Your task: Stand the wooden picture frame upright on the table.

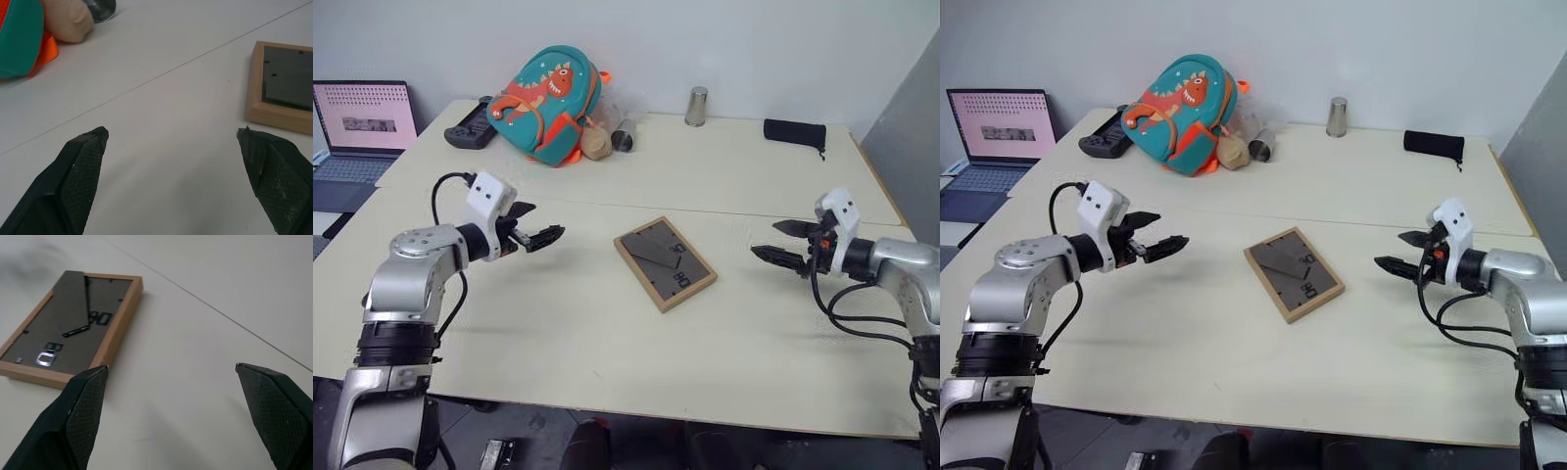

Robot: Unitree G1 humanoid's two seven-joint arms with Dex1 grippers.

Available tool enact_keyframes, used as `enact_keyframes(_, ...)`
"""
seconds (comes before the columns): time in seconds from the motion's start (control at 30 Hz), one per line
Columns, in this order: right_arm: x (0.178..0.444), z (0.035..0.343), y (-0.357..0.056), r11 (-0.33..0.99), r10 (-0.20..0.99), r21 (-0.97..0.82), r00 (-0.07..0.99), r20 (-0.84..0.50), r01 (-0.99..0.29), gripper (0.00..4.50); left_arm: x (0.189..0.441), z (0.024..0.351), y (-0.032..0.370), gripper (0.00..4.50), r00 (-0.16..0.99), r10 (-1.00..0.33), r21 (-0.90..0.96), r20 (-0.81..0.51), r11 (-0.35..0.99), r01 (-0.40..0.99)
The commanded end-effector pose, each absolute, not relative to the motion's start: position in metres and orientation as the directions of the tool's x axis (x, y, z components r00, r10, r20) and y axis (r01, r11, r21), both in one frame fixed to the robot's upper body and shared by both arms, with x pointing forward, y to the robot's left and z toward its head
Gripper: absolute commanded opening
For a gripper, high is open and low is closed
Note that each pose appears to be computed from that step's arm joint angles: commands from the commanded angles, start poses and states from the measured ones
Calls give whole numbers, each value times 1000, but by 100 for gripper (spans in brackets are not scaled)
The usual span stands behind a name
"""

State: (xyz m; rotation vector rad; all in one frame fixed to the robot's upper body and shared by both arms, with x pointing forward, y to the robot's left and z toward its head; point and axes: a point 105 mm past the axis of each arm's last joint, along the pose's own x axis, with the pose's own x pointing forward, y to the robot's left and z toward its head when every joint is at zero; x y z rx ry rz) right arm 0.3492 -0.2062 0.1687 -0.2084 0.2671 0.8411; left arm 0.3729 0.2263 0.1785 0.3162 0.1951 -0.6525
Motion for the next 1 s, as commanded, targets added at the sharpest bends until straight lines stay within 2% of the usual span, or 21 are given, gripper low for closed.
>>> enact_keyframes(0.03, 350, 178, -206, 619, 725, -103, 616, -308, -779, 440, 372, 187, 230, 450, 776, -568, 263, -274, 732, 629)
enact_keyframes(0.3, 354, 174, -207, 623, 715, -126, 628, -308, -772, 440, 377, 187, 235, 450, 801, -531, 279, -276, 753, 595)
enact_keyframes(0.53, 360, 173, -201, 630, 709, -146, 641, -293, -763, 440, 378, 182, 231, 450, 786, -549, 269, -283, 742, 615)
enact_keyframes(0.57, 361, 173, -201, 630, 705, -162, 647, -290, -759, 446, 378, 182, 230, 432, 782, -556, 258, -281, 742, 619)
enact_keyframes(0.7, 370, 171, -201, 651, 682, -190, 676, -280, -735, 372, 378, 182, 222, 364, 763, -585, 247, -274, 724, 644)
enact_keyframes(1.0, 380, 151, -181, 628, 672, -253, 677, -302, -736, 158, 387, 163, 193, 177, 726, -630, 242, -278, 685, 687)
